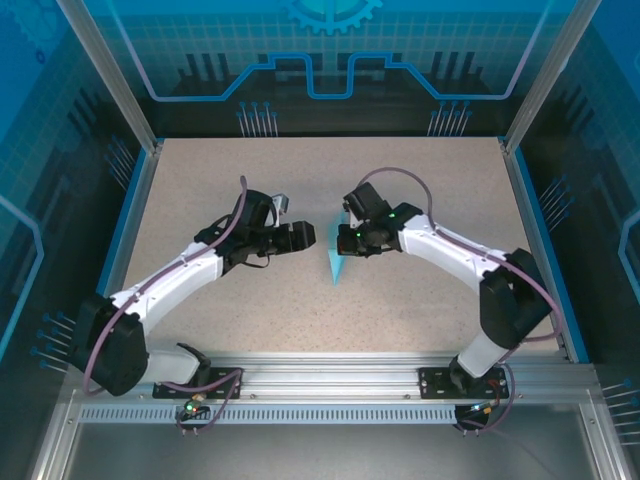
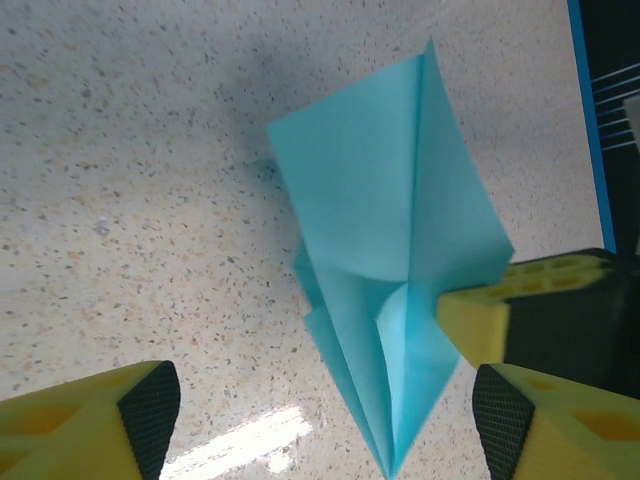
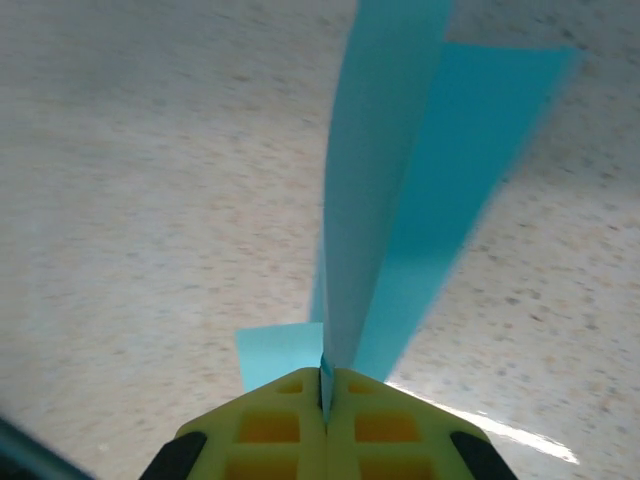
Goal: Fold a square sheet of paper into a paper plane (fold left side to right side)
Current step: Pick up the paper plane at the center of the table, then place the paper plane at the center of the table.
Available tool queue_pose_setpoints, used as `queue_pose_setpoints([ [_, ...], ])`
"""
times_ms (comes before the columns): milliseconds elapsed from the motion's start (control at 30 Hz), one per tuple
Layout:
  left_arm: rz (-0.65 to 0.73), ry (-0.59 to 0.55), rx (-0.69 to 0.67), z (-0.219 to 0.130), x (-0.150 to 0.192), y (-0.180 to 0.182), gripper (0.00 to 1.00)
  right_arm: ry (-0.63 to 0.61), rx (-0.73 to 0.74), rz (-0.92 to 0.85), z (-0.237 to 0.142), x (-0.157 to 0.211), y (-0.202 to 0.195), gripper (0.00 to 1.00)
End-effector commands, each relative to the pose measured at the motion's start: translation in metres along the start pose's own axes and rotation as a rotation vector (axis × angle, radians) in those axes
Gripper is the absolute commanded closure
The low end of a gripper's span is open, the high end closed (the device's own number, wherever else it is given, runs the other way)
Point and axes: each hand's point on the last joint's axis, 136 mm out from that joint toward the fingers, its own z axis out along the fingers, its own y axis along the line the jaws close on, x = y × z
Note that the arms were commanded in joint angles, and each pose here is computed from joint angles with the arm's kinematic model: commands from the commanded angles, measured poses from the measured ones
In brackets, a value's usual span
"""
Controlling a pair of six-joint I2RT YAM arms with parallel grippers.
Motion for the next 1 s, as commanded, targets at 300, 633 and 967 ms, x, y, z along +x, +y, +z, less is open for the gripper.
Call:
queue_pose_setpoints([
  [300, 0.02, -0.049, -0.062, -0.016, -0.005, 0.012, 0.14, 0.077, -0.087, 0.136, 0.063, 0.044, -0.044, 0.95],
  [633, 0.019, -0.063, -0.074, -0.019, -0.009, 0.012, 0.11, 0.09, 0.055, 0.121, 0.049, 0.059, -0.082, 0.75],
  [967, 0.014, -0.134, -0.107, -0.03, -0.02, 0.019, 0.01, 0.111, 0.22, -0.143, 0.002, 0.058, -0.044, 0.49],
])
